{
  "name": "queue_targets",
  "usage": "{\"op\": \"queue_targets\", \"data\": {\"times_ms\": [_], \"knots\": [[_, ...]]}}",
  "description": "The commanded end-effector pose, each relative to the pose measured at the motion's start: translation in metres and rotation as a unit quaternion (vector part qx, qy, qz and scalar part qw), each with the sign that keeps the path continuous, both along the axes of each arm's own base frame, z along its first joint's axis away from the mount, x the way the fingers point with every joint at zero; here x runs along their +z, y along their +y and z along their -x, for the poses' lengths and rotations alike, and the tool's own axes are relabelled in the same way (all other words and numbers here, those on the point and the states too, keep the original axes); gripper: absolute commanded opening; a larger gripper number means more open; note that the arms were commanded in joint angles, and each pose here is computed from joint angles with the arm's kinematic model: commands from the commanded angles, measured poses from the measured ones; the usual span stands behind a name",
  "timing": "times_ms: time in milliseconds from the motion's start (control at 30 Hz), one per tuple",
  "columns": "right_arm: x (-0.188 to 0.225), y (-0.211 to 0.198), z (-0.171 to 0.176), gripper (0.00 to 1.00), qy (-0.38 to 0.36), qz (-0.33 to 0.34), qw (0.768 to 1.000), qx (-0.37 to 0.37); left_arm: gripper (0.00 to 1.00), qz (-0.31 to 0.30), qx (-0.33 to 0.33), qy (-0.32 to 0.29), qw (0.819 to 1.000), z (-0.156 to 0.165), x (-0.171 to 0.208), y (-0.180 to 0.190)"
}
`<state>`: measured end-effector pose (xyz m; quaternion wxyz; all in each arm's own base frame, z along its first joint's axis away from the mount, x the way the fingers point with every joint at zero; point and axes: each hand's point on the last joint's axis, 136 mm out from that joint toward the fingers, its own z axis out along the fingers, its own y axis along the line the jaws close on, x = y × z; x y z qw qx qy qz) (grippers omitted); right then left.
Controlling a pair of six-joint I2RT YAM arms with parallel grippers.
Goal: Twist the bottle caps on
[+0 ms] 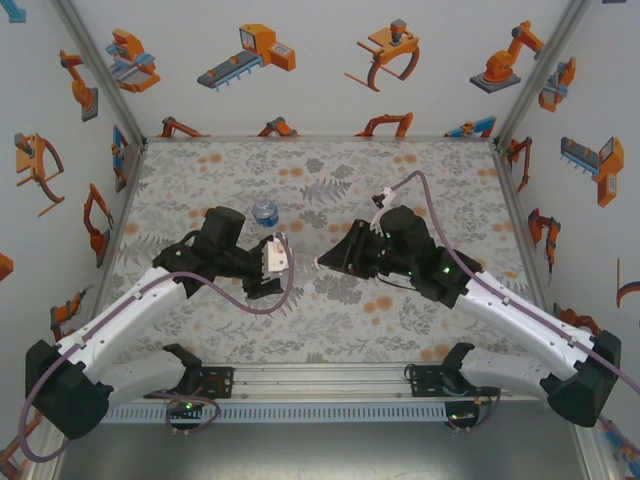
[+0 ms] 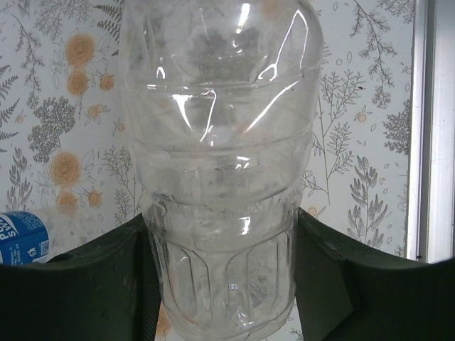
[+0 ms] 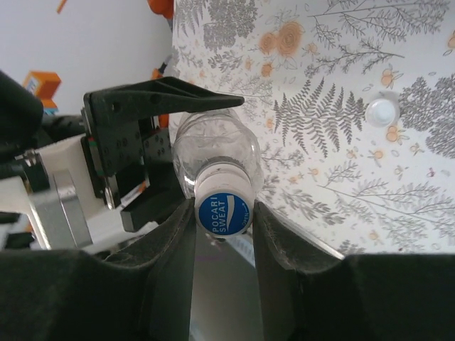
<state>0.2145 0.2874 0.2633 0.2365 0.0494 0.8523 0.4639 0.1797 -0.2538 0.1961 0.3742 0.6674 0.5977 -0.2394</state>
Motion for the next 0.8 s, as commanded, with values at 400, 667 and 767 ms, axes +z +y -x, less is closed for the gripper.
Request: {"op": "queue_targets", "data": {"times_ms": [400,667,767], "knots": [[0.012,0.012,-0.014,0.08,0.044,-0.075,0.996,-0.014,0.00,0.057,-0.035,-0.017,0.998,0.008,0.030,-0.014],[0.006,0.020,-0.016,0.22,0.068,-0.108,0.992,-0.011,0.00,0.060,-0.033,-0.017,0.998,0.007,0.031,-0.014],[0.014,0.008,-0.019,0.39,0.047,-0.086,0.995,-0.018,0.00,0.059,-0.033,-0.016,0.998,0.007,0.030,-0.014]]}}
